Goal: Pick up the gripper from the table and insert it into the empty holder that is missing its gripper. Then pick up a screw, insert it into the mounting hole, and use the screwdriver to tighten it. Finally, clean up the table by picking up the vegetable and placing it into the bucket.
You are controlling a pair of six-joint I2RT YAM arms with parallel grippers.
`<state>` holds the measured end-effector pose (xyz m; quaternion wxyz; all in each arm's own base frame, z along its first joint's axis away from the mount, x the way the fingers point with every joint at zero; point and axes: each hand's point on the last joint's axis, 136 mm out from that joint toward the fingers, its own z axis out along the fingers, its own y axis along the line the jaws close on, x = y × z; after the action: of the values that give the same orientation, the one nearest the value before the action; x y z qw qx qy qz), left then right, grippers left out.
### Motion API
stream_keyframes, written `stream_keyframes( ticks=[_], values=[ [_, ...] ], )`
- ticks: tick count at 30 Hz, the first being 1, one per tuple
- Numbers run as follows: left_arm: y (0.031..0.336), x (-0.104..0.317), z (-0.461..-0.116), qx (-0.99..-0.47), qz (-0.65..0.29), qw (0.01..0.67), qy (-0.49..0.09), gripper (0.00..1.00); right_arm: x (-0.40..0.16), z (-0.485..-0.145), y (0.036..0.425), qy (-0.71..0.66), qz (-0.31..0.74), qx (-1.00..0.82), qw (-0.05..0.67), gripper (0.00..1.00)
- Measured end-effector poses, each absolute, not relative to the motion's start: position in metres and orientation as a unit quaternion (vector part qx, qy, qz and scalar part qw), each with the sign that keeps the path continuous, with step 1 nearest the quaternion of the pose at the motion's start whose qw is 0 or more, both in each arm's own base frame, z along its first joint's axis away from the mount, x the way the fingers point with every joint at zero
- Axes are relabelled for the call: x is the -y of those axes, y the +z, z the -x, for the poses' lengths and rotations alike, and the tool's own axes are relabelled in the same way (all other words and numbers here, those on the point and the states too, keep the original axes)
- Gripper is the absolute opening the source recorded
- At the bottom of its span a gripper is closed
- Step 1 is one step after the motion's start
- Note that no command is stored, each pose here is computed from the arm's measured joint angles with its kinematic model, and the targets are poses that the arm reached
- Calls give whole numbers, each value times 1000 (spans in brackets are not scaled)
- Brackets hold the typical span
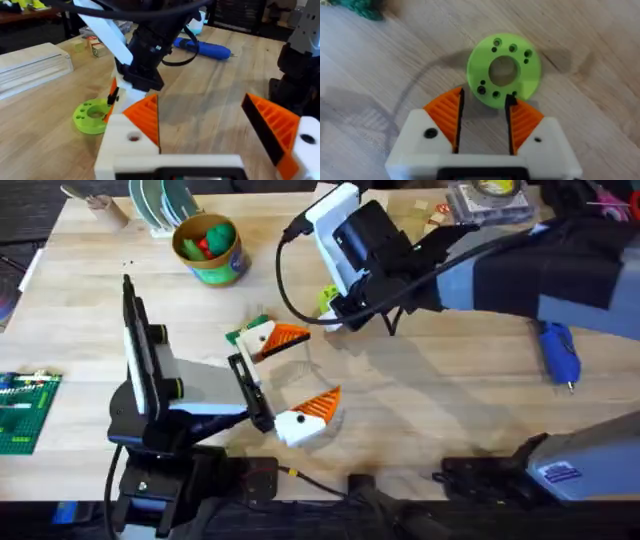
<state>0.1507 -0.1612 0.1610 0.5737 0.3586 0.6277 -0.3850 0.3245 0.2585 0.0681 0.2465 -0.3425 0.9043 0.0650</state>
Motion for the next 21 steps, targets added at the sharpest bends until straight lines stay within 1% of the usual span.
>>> stream_keyframes(
  ticks=[3,8,11,16,21],
  values=[
    [161,161,-151,-628,-359,574,-385,993,-262,-329,71,68,342,-901,259,451],
    [161,161,-151,-628,-359,574,-385,992,-264,-331,72,69,345,-898,264,429],
    [161,161,-151,-628,-359,574,-385,993,-266,-334,75,71,346,-895,273,377],
    [161,161,-151,-628,-359,574,-385,993,-267,-335,73,72,346,-895,274,374],
    [161,161,-151,-628,-359,574,-385,993,-266,-334,58,66,348,-899,257,368]
  ],
)
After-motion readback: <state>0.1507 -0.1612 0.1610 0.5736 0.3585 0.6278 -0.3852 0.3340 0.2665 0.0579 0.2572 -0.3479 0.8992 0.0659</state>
